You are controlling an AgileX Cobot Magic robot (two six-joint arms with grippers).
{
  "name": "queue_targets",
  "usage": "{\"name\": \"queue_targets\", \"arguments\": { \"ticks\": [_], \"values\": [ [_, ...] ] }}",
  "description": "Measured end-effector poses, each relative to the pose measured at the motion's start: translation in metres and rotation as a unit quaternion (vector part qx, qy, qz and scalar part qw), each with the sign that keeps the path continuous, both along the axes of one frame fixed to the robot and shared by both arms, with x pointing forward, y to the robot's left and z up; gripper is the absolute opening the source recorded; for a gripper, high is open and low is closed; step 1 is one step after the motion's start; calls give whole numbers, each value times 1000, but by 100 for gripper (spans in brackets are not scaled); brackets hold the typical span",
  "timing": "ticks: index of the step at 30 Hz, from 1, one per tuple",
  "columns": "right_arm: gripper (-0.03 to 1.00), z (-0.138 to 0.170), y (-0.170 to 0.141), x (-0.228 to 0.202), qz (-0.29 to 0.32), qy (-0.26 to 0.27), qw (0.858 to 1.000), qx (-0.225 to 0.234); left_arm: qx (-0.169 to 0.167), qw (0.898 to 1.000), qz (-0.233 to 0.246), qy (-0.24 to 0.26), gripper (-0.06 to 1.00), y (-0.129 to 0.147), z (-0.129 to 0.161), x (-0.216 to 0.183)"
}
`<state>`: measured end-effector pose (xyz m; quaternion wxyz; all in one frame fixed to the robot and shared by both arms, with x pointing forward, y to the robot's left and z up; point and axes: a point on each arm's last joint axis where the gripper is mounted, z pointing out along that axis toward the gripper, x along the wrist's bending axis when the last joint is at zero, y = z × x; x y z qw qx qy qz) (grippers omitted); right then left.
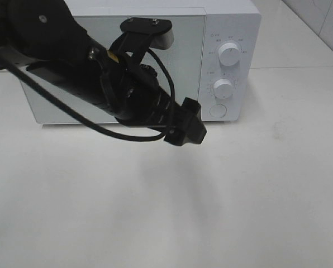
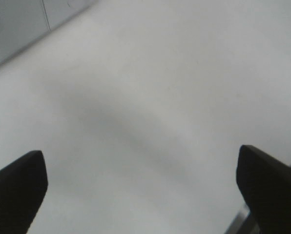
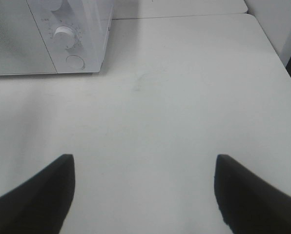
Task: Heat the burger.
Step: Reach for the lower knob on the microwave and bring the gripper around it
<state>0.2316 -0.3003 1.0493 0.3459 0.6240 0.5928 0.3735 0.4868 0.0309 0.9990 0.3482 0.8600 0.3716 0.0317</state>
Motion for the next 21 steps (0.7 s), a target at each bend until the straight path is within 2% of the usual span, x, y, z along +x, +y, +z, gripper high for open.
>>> {"name": "queue_targets", "arguments": {
  "ticks": [2,3,5,6,8,10,11,12,14,15,16,21],
  "values": [
    [75,0,0,0,0,0,1000,0,37,998,-39,14,99,8,7,-11],
    [75,0,0,0,0,0,1000,0,37,998,-39,14,99,8,7,-11],
    [75,0,0,0,0,0,1000,0,90,994,-61,30,99,21,14,-20],
    [75,0,0,0,0,0,1000,0,90,994,-61,30,99,21,14,-20],
    [75,0,0,0,0,0,1000,0,125,990,-48,42,99,31,20,-25],
    [75,0,0,0,0,0,1000,0,137,989,-39,45,99,35,21,-26],
    [75,0,0,0,0,0,1000,0,163,985,-24,49,99,42,23,-27],
    [75,0,0,0,0,0,1000,0,163,985,-24,49,99,42,23,-27],
    [75,0,0,0,0,0,1000,0,200,978,1,57,99,51,26,-28],
    [75,0,0,0,0,0,1000,0,200,978,1,57,99,51,26,-28],
    [75,0,0,0,0,0,1000,0,220,974,13,60,99,57,27,-29],
    [75,0,0,0,0,0,1000,0,222,971,47,72,99,72,35,-25]
  ]
}}
